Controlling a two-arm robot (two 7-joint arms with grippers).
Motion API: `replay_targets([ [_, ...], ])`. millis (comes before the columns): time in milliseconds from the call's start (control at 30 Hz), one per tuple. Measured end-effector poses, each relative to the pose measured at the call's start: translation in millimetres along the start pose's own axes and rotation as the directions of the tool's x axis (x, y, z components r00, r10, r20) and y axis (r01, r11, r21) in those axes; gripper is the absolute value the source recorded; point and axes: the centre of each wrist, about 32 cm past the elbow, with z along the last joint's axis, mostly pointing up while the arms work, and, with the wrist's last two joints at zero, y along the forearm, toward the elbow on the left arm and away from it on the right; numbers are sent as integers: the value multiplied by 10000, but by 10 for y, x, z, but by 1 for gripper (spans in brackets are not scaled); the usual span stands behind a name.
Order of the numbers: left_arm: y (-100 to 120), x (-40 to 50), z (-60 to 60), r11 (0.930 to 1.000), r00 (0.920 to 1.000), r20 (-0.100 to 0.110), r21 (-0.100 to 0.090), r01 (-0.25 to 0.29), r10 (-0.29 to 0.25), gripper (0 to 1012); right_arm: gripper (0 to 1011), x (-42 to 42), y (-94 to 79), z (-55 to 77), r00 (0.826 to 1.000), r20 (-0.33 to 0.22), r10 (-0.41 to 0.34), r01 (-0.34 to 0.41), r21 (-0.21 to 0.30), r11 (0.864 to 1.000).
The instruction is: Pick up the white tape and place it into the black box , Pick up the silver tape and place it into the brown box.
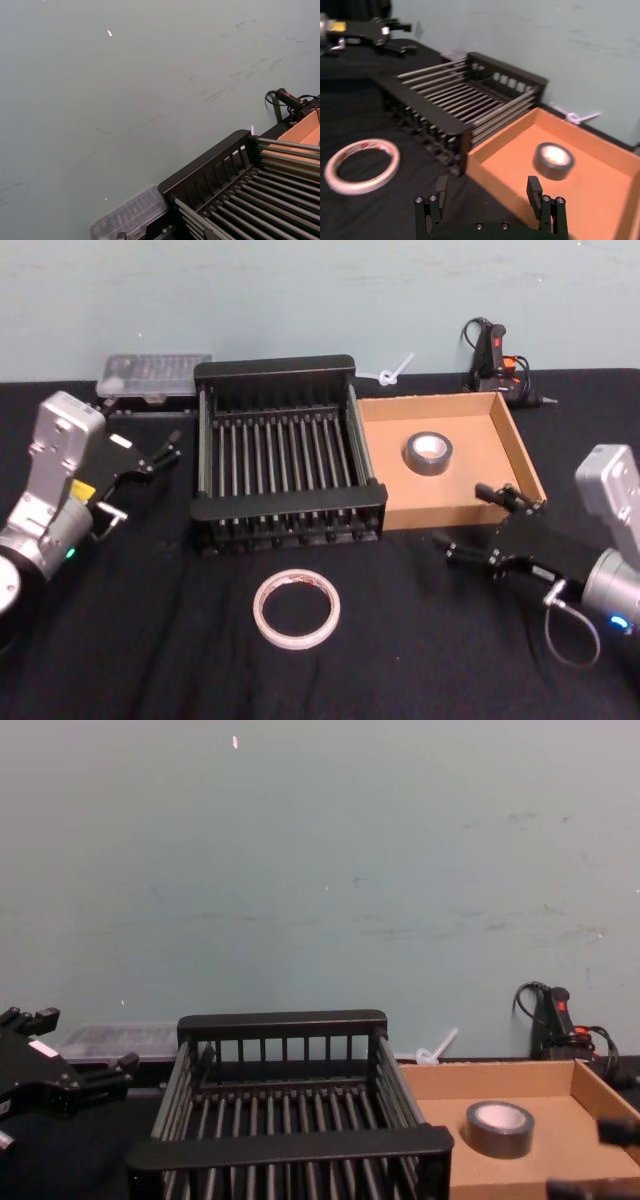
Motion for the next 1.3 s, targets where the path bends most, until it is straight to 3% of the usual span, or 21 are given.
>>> replay_targets([
  [233,0,0,0,10000,10000,0,-1,0,0,1001,1000,-41,105,-48,9961,157,865,-862,-177,9961],
  [467,0,0,0,10000,10000,0,-1,0,0,1001,1000,-112,302,-34,9835,398,1764,-1753,-317,9840],
  [1300,0,0,0,10000,10000,0,-1,0,0,1002,1000,-291,941,55,9355,383,3512,-3496,-440,9359],
])
